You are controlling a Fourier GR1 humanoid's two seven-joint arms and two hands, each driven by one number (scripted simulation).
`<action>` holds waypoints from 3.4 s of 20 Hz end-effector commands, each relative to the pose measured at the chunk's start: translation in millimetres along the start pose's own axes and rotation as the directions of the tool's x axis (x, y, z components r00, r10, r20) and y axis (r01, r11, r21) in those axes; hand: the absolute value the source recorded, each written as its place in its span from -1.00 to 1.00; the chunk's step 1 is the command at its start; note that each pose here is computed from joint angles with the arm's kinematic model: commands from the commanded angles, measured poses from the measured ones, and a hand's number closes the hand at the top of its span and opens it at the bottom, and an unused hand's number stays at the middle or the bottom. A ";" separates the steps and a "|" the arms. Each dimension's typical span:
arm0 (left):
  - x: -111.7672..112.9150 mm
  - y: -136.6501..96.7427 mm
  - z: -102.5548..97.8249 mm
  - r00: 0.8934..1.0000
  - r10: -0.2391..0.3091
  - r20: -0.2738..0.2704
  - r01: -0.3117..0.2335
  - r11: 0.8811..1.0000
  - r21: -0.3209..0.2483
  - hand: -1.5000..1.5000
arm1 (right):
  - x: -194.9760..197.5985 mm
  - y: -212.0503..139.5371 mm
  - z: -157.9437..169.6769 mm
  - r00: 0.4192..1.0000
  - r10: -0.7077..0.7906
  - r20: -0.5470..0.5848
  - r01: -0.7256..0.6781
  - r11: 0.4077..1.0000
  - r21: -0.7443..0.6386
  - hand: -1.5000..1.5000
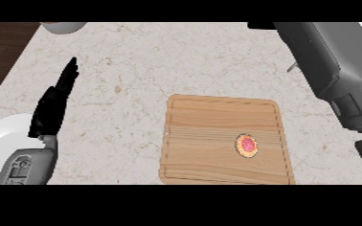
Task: Pick the croissant from the cutting board and place it in the tiered basket
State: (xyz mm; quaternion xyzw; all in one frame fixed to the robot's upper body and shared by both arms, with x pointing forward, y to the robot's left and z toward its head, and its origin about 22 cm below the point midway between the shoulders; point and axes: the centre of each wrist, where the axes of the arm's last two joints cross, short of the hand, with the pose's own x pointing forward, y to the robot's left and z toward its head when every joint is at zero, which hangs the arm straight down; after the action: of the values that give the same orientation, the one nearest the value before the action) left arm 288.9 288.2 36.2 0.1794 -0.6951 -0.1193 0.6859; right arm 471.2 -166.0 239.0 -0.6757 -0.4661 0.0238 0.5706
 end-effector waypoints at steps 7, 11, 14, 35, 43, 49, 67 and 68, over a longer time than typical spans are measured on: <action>-8.2 12.8 2.1 1.000 0.002 -0.005 -0.002 1.000 0.025 0.00 | -14.6 -18.3 -50.2 0.989 -0.026 -0.143 0.025 1.000 -0.005 1.00; -3.1 -7.7 1.9 1.000 -0.005 -0.012 0.005 1.000 0.023 0.00 | -22.4 -28.9 -68.5 0.992 0.081 -0.099 -0.080 0.997 0.014 1.00; 8.3 4.9 1.4 1.000 -0.004 0.003 0.004 1.000 0.013 0.00 | -50.1 -12.1 -79.5 0.978 0.173 -0.117 -0.178 0.983 -0.038 1.00; -6.4 6.7 7.5 1.000 0.001 -0.025 0.000 0.999 0.040 0.00 | -156.1 -15.0 -134.1 0.918 0.381 -0.111 -0.371 0.923 0.099 1.00; -3.0 0.2 5.9 1.000 0.019 -0.009 -0.019 1.000 0.018 0.00 | -189.7 -8.0 -139.9 0.929 0.122 -0.349 -0.059 0.981 0.186 1.00; -4.7 19.4 -5.3 0.999 0.004 -0.037 -0.003 1.000 0.024 0.00 | -221.2 4.2 -134.6 0.952 0.097 -0.291 -0.044 0.982 0.183 -1.00; -17.3 39.0 16.2 0.997 -0.011 -0.076 0.018 0.997 0.081 0.00 | -212.3 -72.9 -150.3 0.890 -0.223 -0.398 0.187 0.974 -0.129 -1.00; -23.9 4.8 33.8 0.996 -0.003 -0.086 0.010 0.997 0.080 0.00 | -217.1 -75.8 -148.5 0.882 -0.226 -0.414 0.198 0.974 -0.111 -1.00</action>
State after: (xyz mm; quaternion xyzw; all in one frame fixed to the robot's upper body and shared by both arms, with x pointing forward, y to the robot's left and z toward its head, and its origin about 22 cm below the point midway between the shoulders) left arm 269.3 307.3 28.4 0.2059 -0.6766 -0.0932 0.7008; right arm 404.0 -417.9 234.2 -0.6527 -0.4054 -0.1720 0.6165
